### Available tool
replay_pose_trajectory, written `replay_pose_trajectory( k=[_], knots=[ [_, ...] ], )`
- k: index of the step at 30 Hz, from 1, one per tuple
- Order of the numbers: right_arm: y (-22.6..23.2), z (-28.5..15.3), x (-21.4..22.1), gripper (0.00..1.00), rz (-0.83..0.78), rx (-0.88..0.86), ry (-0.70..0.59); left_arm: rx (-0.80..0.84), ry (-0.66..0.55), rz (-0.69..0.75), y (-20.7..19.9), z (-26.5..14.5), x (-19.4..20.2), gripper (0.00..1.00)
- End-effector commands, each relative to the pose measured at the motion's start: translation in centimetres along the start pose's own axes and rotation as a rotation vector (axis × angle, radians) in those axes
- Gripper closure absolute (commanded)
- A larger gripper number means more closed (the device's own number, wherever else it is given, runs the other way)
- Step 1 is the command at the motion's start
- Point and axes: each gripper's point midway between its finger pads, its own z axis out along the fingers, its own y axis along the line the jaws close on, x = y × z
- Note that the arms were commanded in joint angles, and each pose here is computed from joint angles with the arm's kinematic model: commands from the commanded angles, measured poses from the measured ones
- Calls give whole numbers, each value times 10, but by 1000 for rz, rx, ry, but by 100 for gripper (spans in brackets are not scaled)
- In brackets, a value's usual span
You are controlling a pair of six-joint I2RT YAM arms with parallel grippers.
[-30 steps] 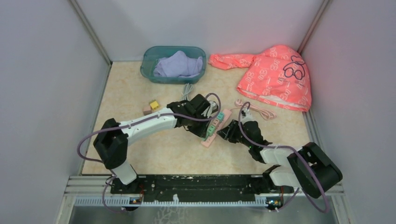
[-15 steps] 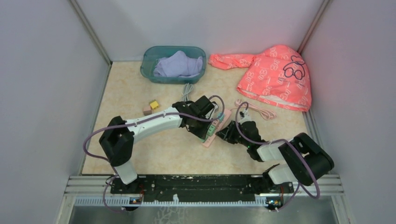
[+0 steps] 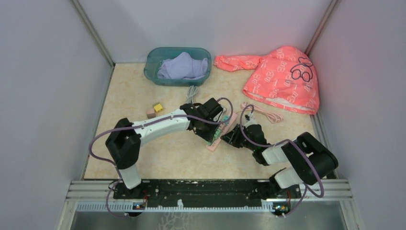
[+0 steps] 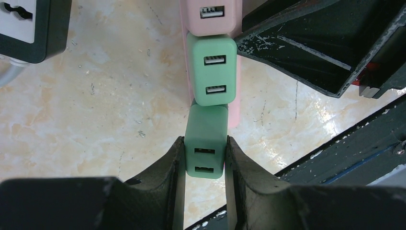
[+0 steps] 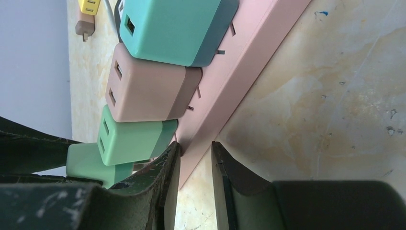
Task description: Insert the plug
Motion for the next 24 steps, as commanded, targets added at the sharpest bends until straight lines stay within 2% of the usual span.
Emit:
replay_pose_trajectory(
  k=[1, 24],
  knots=[
    [4, 6, -10, 71, -11, -2, -27, -13, -9, 10, -4, -1, -7, 100],
    [2, 5, -11, 72, -46, 28, -28, -144, 88, 8, -3, 18, 15, 100]
  ],
)
